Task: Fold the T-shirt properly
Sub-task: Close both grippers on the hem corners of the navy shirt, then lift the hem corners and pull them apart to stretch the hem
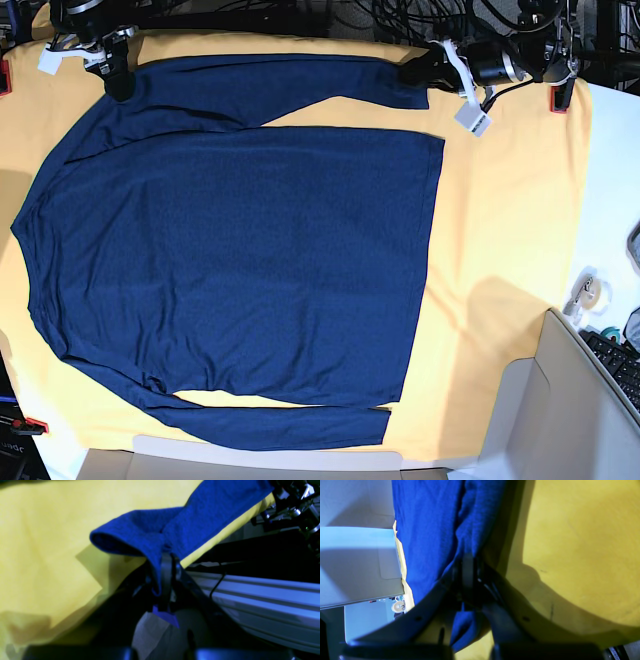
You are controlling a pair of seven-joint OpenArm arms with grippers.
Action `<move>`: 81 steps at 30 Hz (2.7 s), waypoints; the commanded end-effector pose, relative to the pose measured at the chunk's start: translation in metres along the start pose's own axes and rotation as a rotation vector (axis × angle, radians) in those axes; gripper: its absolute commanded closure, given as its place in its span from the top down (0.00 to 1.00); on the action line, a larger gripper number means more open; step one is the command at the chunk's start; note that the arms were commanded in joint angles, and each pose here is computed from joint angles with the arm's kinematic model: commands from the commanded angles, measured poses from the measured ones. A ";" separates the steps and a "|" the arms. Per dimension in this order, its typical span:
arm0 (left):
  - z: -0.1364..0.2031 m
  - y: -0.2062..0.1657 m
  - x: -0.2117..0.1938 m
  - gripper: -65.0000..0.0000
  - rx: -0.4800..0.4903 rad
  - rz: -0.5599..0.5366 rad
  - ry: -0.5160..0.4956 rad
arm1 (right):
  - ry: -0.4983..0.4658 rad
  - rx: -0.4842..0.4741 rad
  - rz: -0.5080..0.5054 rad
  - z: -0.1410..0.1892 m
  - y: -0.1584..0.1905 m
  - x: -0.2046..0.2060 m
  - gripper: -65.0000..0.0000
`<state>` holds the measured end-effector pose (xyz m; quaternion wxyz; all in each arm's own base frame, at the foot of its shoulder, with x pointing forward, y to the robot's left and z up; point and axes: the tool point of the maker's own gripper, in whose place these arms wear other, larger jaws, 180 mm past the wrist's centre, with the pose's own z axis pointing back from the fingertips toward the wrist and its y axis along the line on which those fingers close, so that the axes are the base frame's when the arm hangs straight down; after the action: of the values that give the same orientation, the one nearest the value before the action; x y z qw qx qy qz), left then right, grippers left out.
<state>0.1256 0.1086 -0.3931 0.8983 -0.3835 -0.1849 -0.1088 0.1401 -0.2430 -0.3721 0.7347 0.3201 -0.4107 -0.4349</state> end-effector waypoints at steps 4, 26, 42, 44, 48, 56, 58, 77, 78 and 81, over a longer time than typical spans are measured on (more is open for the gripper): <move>0.005 -0.003 0.009 0.00 -0.006 -0.024 -0.027 | -0.018 0.021 0.020 0.005 0.007 0.006 0.00; 0.036 -0.026 0.162 0.00 0.034 -0.373 -0.321 | -0.156 0.255 0.217 -0.046 0.111 0.058 0.00; -0.009 0.047 0.108 0.00 0.020 -0.050 -0.157 | -0.179 0.153 0.287 -0.060 0.095 0.064 0.00; -0.013 0.049 0.103 0.00 0.015 -0.033 -0.142 | -0.162 0.135 0.258 -0.064 0.084 0.059 0.00; -0.012 0.051 0.104 0.00 0.019 -0.034 -0.146 | -0.114 0.091 0.173 -0.077 0.054 0.046 0.00; 0.007 0.061 0.126 0.00 0.064 -0.092 -0.155 | -0.066 0.053 0.068 -0.093 0.024 0.032 0.00; 0.010 0.062 0.129 0.00 0.069 -0.100 -0.160 | -0.063 0.063 0.074 -0.095 0.028 0.033 0.00; 0.020 0.052 0.148 0.03 0.084 -0.190 -0.171 | -0.057 0.007 0.017 -0.094 0.031 0.038 0.08; 0.020 0.053 0.147 0.07 0.084 -0.188 -0.170 | -0.057 0.004 0.012 -0.094 0.031 0.038 0.11; 0.019 0.058 0.143 0.20 0.087 -0.166 -0.162 | -0.037 0.021 0.019 -0.100 0.038 0.034 0.21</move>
<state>0.2634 0.1503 -0.3691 0.8893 -0.3372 -0.2760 -0.1385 0.2521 -0.2495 -0.3744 0.7274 0.3089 -0.4387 -0.4278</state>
